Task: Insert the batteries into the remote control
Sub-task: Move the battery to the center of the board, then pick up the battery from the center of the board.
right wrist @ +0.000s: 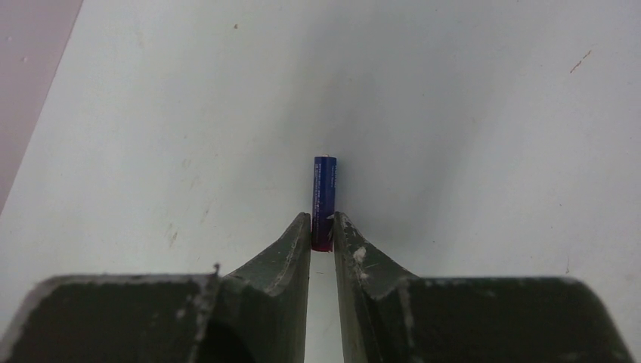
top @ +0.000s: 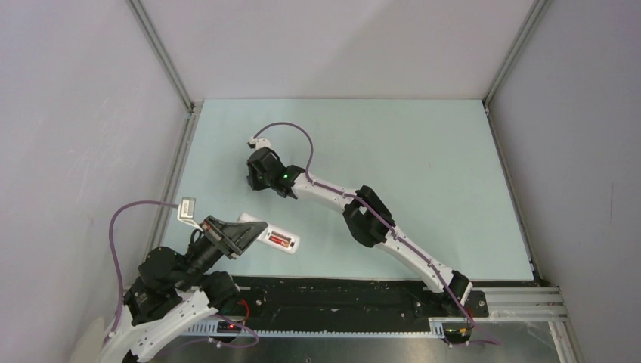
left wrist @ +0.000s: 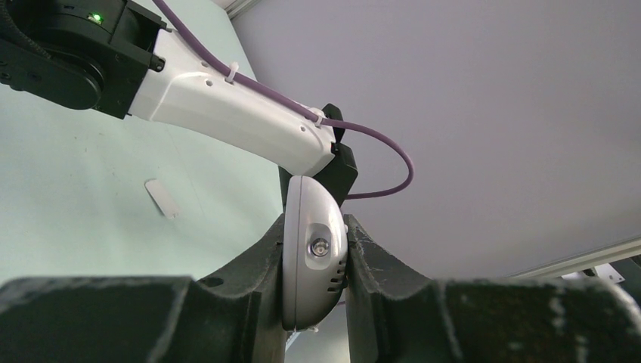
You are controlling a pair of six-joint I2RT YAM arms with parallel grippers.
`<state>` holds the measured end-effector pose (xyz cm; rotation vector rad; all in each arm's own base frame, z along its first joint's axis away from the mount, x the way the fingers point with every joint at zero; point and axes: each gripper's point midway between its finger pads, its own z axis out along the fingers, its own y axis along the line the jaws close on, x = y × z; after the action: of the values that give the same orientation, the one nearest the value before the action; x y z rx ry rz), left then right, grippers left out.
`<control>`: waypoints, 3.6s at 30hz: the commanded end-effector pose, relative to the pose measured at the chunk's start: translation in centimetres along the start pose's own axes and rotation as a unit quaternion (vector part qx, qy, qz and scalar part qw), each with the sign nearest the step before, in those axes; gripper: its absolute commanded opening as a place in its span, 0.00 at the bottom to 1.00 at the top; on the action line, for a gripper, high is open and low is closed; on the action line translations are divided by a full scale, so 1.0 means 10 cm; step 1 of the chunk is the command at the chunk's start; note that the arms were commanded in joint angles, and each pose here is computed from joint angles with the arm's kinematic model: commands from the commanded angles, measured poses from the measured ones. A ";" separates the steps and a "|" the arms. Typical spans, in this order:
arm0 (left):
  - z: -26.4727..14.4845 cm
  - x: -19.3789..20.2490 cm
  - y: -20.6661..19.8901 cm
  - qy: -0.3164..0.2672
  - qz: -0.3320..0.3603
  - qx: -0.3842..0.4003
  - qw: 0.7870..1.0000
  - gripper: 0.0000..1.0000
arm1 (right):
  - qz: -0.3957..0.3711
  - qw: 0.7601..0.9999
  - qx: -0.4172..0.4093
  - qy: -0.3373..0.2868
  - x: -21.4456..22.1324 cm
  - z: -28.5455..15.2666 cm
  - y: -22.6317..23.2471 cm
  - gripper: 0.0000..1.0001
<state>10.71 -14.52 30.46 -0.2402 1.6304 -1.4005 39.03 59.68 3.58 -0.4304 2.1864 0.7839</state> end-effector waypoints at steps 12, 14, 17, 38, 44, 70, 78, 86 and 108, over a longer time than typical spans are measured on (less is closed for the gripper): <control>-0.27 -0.28 -0.25 -0.053 -0.005 0.058 0.997 0.05 | -0.035 0.999 0.012 0.013 0.12 -0.01 -0.03 0.19; -0.27 -0.28 -0.25 -0.053 -0.005 0.058 0.997 0.05 | -0.049 0.999 0.010 0.017 0.18 -0.03 -0.04 0.20; -0.27 -0.28 -0.25 -0.054 -0.004 0.057 0.997 0.05 | -0.071 0.997 0.019 0.009 0.14 -0.09 -0.02 0.21; -0.27 -0.31 -0.28 -0.054 -0.002 0.056 0.997 0.05 | -0.104 0.989 0.093 0.042 0.39 -0.93 -0.47 0.19; -0.27 -0.32 -0.29 -0.055 -0.002 0.055 0.997 0.05 | -0.104 0.981 0.146 0.076 0.80 -1.45 -0.87 0.21; -0.20 -0.39 -0.23 -0.072 0.012 0.030 0.997 0.05 | -0.104 0.962 0.214 0.131 1.59 -2.34 -1.40 0.71; -0.19 -0.38 -0.23 -0.069 0.013 0.027 0.997 0.05 | -0.113 0.972 0.161 0.129 1.42 -2.08 -1.27 0.71; -0.17 -0.39 -0.23 -0.071 0.015 0.023 0.997 0.06 | -0.125 0.973 0.136 0.137 1.37 -1.88 -1.11 0.64; -0.14 -0.39 -0.21 -0.070 0.014 0.015 0.997 0.06 | -0.119 0.965 0.163 0.164 1.50 -1.80 -1.23 0.14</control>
<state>11.28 -12.85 31.57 -0.2782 1.5835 -1.3318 29.55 40.16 2.16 -0.5728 2.2795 0.3372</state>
